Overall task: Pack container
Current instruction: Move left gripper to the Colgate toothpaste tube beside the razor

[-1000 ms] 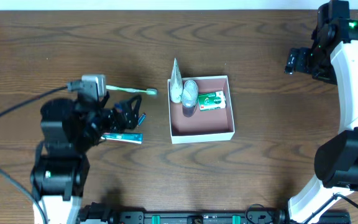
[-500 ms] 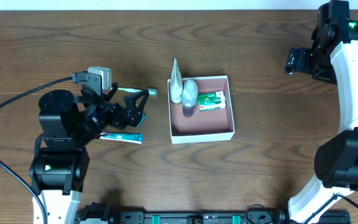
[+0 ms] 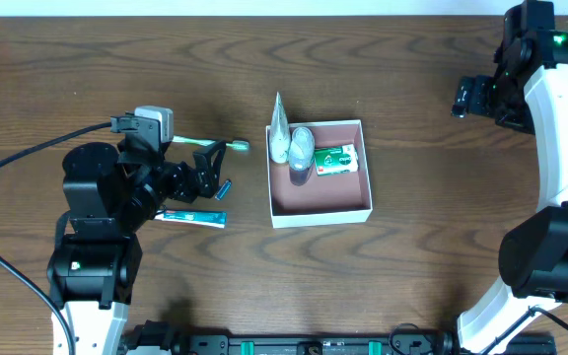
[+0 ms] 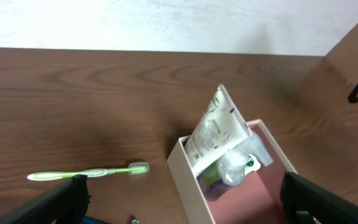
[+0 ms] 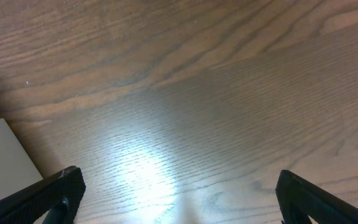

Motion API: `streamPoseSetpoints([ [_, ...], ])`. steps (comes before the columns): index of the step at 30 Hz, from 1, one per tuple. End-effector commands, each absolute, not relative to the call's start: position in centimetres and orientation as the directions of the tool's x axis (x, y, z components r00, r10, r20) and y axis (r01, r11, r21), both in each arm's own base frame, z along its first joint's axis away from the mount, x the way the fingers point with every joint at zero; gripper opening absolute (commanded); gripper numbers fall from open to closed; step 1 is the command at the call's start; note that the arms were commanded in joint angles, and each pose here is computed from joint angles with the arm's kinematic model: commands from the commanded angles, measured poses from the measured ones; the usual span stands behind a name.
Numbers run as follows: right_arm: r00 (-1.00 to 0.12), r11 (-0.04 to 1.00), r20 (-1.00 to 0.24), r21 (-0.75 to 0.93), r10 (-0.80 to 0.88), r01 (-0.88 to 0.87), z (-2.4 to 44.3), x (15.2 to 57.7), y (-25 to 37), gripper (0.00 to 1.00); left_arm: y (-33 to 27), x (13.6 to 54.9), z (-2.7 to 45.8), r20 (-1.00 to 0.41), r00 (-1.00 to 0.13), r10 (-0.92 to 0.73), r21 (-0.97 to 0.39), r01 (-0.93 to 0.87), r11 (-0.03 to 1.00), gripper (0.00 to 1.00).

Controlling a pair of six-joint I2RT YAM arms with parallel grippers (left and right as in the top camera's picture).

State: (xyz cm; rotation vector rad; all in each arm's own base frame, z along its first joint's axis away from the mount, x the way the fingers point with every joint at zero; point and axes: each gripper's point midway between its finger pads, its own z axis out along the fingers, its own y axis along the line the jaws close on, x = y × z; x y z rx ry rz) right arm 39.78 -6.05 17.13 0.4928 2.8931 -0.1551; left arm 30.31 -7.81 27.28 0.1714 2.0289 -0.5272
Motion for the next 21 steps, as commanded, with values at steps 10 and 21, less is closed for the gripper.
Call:
streamPoseSetpoints([
  [10, -0.922, 0.942, -0.245, -0.077, 0.299, 0.326, 18.2, 39.9, -6.1, 0.99, -4.7, 30.7, 23.8, -0.778, -0.617, -0.118, -0.249, 0.131, 0.959, 0.98],
  [21, -0.922, 0.942, -0.245, -0.077, 0.299, 0.326, 18.2, 39.9, -6.1, 0.99, -3.4, 29.3, 20.1, -0.654, -0.732, -0.189, -0.258, -0.019, 0.966, 0.98],
])
